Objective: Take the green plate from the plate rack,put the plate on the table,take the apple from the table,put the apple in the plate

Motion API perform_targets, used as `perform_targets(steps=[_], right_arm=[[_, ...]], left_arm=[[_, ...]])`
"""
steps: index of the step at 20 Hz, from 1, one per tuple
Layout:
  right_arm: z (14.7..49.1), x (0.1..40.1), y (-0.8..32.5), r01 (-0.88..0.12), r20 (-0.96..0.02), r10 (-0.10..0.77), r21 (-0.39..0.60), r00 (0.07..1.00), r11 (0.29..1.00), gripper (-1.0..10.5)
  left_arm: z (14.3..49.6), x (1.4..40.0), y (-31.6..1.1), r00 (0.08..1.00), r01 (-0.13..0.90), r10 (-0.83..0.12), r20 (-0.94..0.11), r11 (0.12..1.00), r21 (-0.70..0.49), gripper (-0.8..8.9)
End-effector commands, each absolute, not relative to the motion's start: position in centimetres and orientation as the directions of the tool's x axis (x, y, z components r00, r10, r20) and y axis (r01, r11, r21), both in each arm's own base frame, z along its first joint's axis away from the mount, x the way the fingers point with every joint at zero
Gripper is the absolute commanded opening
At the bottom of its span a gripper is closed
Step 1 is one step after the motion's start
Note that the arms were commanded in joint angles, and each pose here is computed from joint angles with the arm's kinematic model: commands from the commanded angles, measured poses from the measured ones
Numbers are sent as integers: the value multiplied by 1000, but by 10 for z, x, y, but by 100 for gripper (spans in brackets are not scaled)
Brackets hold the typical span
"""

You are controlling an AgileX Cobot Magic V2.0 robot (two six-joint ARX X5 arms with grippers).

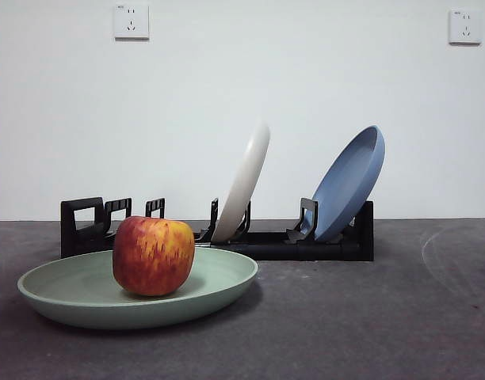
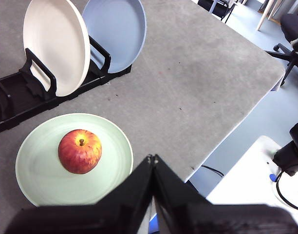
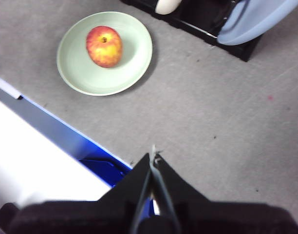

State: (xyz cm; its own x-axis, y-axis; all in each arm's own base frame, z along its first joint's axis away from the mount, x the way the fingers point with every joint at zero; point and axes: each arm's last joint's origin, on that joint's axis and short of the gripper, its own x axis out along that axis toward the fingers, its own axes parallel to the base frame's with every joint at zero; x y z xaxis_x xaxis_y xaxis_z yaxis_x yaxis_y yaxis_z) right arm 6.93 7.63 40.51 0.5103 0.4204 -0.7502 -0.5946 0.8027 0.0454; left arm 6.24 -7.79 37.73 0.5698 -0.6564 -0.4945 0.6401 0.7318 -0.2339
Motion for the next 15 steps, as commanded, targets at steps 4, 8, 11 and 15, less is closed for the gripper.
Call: perform_targets(steps=[4,8,11,15], right_arm=[[401,71,78,-588,-776,389,30,496,808,2],[400,71,79,-586,-777,385,26,497,810,2],[401,71,79,-586,-777,386,27,497,810,2],[401,71,79,-586,-777,386,27,497,810,2]], left_arm=[[373,69,-86,560,639,-637,-530,739,-213,-3],[368,78,-97,542,632,-614,-573,748,-203,-4],[366,83,-98,556,606,-590,-585,770,-201,-4],[373,94,-72,633,508,-576,-518,813,-283,-4]])
